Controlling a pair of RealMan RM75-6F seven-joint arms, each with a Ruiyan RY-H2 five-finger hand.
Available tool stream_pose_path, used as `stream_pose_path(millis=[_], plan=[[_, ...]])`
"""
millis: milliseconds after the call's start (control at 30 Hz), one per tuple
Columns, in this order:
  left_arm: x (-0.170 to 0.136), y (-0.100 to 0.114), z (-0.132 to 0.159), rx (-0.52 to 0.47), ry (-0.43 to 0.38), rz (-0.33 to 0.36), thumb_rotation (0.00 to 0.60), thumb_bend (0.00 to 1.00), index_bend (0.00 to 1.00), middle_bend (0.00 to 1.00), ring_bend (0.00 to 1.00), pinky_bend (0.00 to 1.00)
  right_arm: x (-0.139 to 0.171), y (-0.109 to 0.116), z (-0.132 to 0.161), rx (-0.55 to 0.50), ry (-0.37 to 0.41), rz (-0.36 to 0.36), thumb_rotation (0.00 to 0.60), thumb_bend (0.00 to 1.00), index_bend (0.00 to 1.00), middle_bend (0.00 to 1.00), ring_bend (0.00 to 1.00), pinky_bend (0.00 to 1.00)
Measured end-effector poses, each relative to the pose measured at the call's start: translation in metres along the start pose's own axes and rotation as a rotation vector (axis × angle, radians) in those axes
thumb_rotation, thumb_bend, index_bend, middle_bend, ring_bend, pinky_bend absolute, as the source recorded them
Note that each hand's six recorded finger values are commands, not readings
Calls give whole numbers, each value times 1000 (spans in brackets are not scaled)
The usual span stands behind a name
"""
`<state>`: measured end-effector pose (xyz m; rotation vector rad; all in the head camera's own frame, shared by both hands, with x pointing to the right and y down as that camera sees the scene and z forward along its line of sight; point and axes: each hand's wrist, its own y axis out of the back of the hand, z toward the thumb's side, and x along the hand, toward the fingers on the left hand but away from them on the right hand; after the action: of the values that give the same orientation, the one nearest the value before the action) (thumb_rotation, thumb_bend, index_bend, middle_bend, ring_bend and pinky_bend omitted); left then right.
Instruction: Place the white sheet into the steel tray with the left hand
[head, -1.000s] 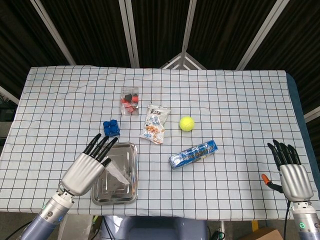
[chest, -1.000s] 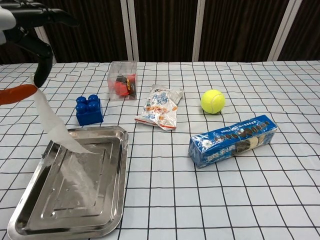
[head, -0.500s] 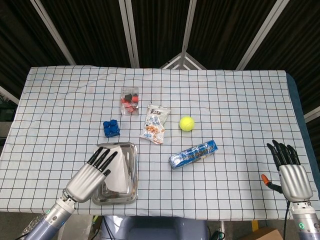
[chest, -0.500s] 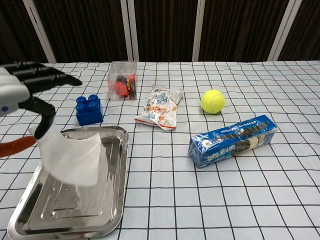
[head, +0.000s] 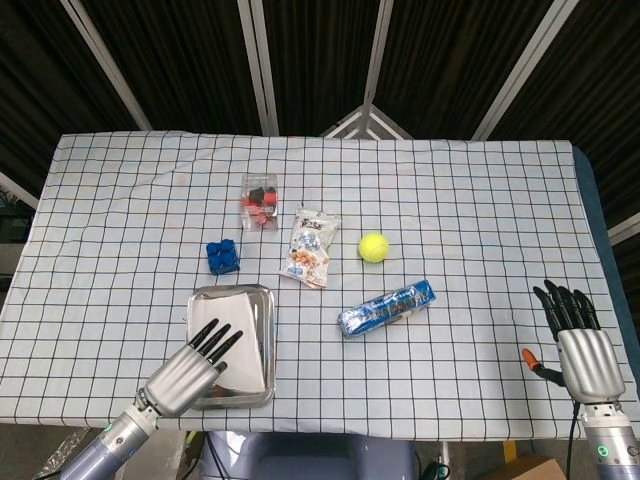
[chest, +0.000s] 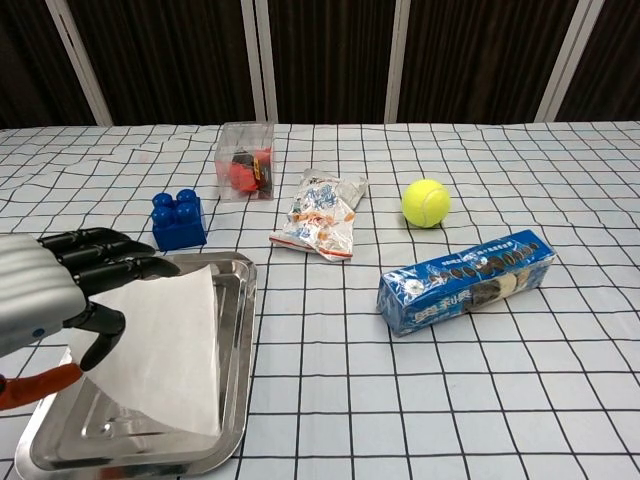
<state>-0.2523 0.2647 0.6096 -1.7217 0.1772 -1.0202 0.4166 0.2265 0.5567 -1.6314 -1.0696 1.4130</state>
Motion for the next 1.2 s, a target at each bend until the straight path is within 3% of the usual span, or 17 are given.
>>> stream_pose_path(millis=[467, 1200], plan=[[6, -3, 5, 36, -60, 7, 600, 479, 573, 38, 0, 0, 0, 1, 0, -1, 1, -1, 600, 313, 0, 0, 0, 0], [-2, -6, -13, 78, -63, 0, 600, 479, 515, 19, 0, 0, 0, 0, 0, 1, 0, 0, 600, 314, 0, 0, 0, 0]])
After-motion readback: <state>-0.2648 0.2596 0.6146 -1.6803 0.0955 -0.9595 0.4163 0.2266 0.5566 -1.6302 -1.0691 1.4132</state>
